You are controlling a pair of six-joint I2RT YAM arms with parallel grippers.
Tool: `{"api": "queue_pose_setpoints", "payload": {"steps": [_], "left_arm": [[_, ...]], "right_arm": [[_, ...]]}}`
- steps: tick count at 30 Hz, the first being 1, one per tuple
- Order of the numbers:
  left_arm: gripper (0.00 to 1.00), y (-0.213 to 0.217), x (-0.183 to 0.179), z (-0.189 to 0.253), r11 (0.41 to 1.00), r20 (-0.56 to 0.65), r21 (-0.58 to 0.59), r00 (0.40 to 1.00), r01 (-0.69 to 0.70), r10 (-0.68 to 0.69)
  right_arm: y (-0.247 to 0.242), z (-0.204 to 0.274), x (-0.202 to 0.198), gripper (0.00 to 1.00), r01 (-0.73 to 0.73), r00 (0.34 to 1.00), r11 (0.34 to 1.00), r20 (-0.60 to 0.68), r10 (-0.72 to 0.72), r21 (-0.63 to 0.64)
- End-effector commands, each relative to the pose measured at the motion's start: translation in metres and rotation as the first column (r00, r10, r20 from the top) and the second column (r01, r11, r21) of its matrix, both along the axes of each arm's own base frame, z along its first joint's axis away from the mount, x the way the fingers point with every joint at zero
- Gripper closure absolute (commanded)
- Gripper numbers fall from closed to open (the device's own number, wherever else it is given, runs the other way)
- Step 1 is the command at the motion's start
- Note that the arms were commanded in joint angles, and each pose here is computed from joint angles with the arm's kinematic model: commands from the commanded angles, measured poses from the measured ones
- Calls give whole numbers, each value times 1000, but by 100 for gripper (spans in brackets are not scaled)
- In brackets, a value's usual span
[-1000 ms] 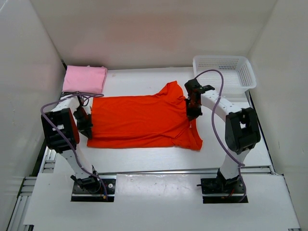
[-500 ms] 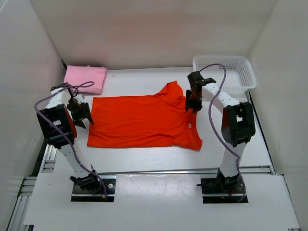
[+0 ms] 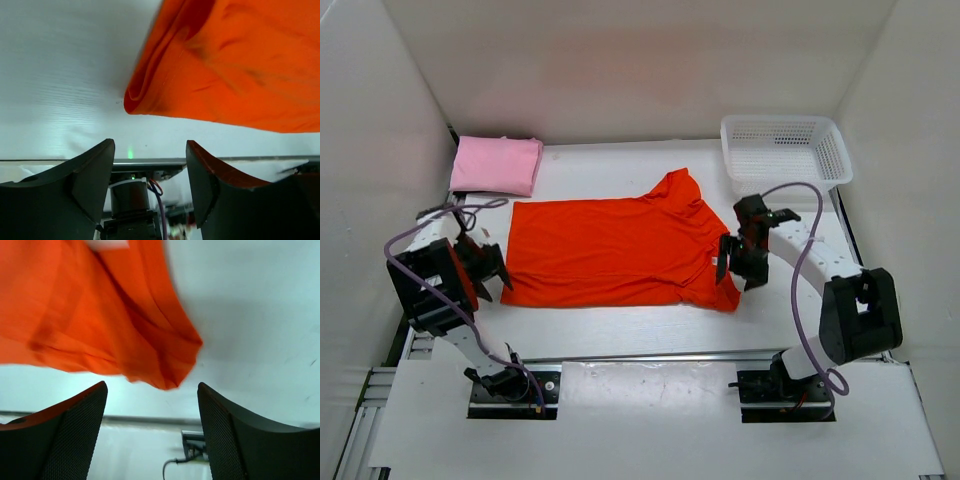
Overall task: Fold and stack the t-shirts
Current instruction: Fold the flattened tshirt in 1/3 of the way
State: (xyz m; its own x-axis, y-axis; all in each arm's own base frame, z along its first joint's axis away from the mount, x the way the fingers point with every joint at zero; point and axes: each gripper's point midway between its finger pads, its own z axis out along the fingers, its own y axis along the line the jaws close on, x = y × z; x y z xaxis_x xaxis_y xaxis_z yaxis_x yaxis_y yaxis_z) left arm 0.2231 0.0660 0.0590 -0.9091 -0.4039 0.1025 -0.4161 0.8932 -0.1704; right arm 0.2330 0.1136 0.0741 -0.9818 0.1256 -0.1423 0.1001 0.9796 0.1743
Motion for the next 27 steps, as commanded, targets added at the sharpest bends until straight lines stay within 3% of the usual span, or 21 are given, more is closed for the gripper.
{"api": "queue_pose_setpoints", "payload": {"steps": [1, 8, 12, 13, 15, 16, 17, 19, 20, 22, 27], "left_arm": [[30, -4, -3, -11, 1000, 18, -2, 1000, 2, -2], [21, -18, 13, -25, 998, 56, -45, 998, 41, -38], [21, -23, 12, -37, 997, 37, -42, 997, 69, -67], [26, -26, 11, -42, 996, 26, -46, 997, 79, -78], [41, -30, 11, -45, 994, 21, -73, 997, 76, -75], [59, -32, 10, -48, 993, 11, -88, 997, 74, -73], [70, -32, 10, -48, 993, 11, -88, 997, 74, -73], [90, -35, 10, -49, 992, 7, -106, 997, 71, -71], [90, -35, 10, -49, 992, 7, -106, 997, 71, -71], [90, -30, 6, -48, 995, -8, -72, 997, 76, -76], [90, 12, -10, -33, 989, -51, 132, 997, 61, -55]], "right_arm": [[8, -11, -21, 22, 18, 999, 998, -35, -16, 67], [10, -39, -25, 22, 54, 996, 994, -73, -47, 99], [6, -50, -27, 33, 95, 990, 990, -119, -82, 106], [6, -52, -32, 38, 95, 988, 989, -133, -80, 110], [1, -56, -33, 58, 130, 982, 986, -153, -113, 103], [2, -55, -33, 64, 129, 981, 985, -156, -111, 112], [0, -53, -31, 76, 142, 982, 983, -145, -124, 116], [-1, -49, -26, 87, 142, 984, 981, -128, -125, 131], [-5, -46, -28, 95, 155, 981, 980, -138, -137, 127], [-7, -40, -26, 99, 147, 983, 981, -127, -131, 129], [-9, -22, -43, 99, 137, 983, 981, -139, -118, 136]]}}
